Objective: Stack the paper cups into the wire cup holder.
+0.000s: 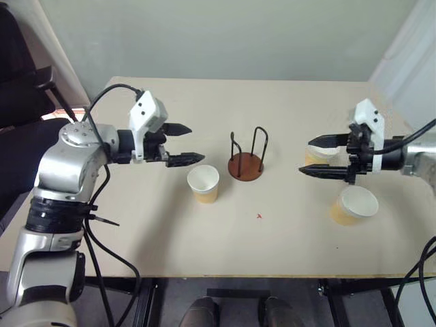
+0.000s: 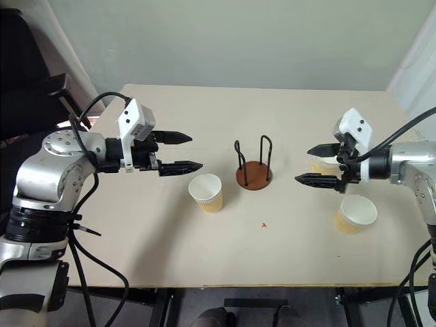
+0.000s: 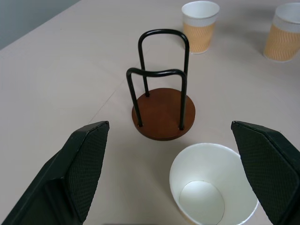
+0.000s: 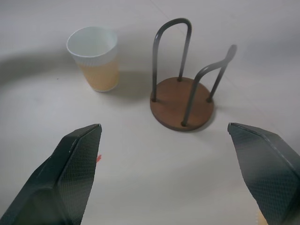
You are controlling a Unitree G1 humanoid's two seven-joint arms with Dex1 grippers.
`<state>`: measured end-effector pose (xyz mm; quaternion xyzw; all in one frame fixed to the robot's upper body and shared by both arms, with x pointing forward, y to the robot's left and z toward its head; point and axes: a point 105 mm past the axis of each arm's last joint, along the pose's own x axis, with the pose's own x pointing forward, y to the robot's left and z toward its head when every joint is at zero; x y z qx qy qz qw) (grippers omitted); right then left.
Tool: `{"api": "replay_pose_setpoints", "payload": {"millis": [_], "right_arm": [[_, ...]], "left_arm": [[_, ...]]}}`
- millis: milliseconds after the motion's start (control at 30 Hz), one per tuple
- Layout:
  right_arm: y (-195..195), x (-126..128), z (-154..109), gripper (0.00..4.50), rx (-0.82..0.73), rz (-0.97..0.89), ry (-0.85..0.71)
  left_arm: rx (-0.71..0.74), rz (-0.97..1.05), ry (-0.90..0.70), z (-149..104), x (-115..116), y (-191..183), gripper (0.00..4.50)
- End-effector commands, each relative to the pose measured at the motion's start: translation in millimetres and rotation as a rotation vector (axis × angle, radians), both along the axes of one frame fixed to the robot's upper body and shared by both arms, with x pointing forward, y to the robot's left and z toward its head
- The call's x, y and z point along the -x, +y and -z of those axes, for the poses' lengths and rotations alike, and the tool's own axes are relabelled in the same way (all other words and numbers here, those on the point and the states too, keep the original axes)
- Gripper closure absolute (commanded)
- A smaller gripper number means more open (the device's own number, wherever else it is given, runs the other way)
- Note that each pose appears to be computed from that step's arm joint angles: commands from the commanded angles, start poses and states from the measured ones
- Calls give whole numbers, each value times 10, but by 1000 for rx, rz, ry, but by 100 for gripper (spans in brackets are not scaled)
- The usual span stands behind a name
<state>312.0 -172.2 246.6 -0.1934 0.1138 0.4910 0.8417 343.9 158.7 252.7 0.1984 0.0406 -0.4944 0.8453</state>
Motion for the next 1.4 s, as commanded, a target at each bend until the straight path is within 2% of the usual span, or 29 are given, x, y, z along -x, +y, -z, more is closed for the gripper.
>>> {"api": "replay_pose_setpoints", "payload": {"millis": [33,200,433,833,1067,1400], "right_arm": [[27,41,-250,2,-11,-8,-88],[-17,109,-210,2,-14,24,-83],[-146,177,-275,2,-17,94,-115],[-174,333,-356,2,-37,141,-131],[-150,351,-392,2,-36,131,-138],[-168,368,-392,2,-38,143,-141]], "left_arm": [[-1,6,-32,-75,0,7,0],[50,9,-7,-7,-64,-151,0],[1,97,139,208,96,-361,0],[11,5,99,210,-291,-680,0],[23,57,131,307,-277,-955,0],[6,34,104,379,-411,-1134,0]]}}
